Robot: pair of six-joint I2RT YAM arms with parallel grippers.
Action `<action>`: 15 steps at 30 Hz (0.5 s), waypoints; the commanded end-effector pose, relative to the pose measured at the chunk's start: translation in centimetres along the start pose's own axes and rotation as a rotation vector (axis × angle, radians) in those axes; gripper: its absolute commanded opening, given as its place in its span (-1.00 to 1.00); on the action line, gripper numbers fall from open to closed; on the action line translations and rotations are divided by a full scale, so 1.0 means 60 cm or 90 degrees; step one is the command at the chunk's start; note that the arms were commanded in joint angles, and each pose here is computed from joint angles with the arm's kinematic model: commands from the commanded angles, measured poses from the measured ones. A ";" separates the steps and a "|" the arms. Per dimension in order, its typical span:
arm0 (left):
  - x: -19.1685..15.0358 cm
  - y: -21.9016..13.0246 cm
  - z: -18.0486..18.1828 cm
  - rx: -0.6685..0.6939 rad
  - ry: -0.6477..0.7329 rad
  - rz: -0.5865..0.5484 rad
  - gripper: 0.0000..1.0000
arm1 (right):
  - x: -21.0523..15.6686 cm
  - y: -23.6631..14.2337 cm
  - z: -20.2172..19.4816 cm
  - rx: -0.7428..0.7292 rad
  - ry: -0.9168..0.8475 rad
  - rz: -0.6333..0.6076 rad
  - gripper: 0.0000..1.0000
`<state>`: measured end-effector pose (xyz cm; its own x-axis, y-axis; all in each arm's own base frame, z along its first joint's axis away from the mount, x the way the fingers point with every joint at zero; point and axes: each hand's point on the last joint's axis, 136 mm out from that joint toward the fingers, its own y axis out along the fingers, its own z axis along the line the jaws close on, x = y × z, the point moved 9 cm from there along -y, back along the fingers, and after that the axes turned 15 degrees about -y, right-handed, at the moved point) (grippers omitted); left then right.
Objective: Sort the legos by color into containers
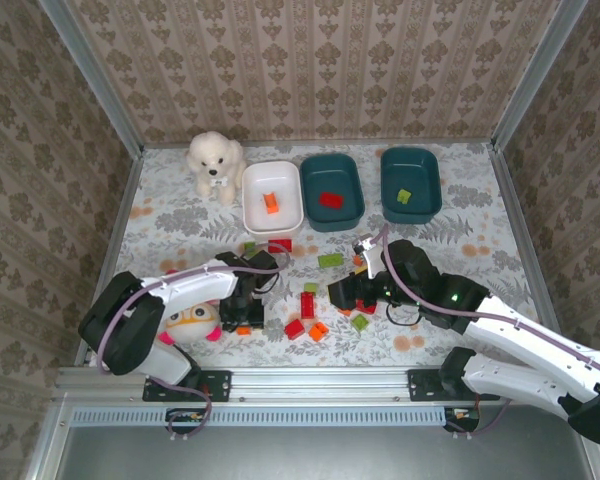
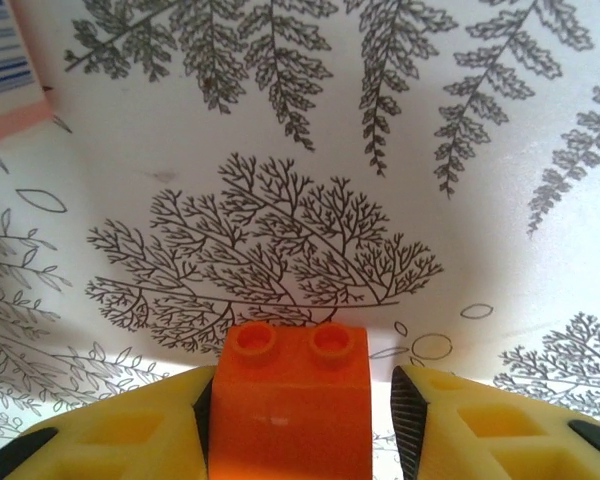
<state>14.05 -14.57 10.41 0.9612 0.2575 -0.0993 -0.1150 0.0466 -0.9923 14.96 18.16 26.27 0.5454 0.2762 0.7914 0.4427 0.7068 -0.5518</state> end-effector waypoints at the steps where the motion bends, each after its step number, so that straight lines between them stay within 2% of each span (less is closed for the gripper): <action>1: 0.003 0.008 -0.005 0.011 -0.008 0.001 -0.12 | 0.003 0.000 0.006 0.027 0.009 -0.014 0.64; 4: 0.006 0.009 -0.011 0.014 -0.009 0.000 -0.25 | 0.002 -0.001 0.005 0.023 0.008 -0.010 0.64; 7: 0.009 -0.014 -0.014 0.010 -0.005 -0.025 -0.33 | 0.004 -0.006 0.003 0.010 0.008 -0.011 0.64; 11: 0.030 -0.099 -0.033 -0.048 -0.005 -0.087 -0.36 | 0.014 -0.025 -0.004 -0.031 0.005 -0.028 0.64; 15: 0.090 -0.179 -0.063 -0.123 -0.011 -0.136 -0.35 | 0.026 -0.044 -0.028 -0.113 0.034 -0.067 0.67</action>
<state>19.10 -17.49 17.34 0.9603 0.2755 0.0448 0.0649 -0.0642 -0.9958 15.19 17.05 26.70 0.5443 0.2405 0.8037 0.5047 0.6714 -0.5427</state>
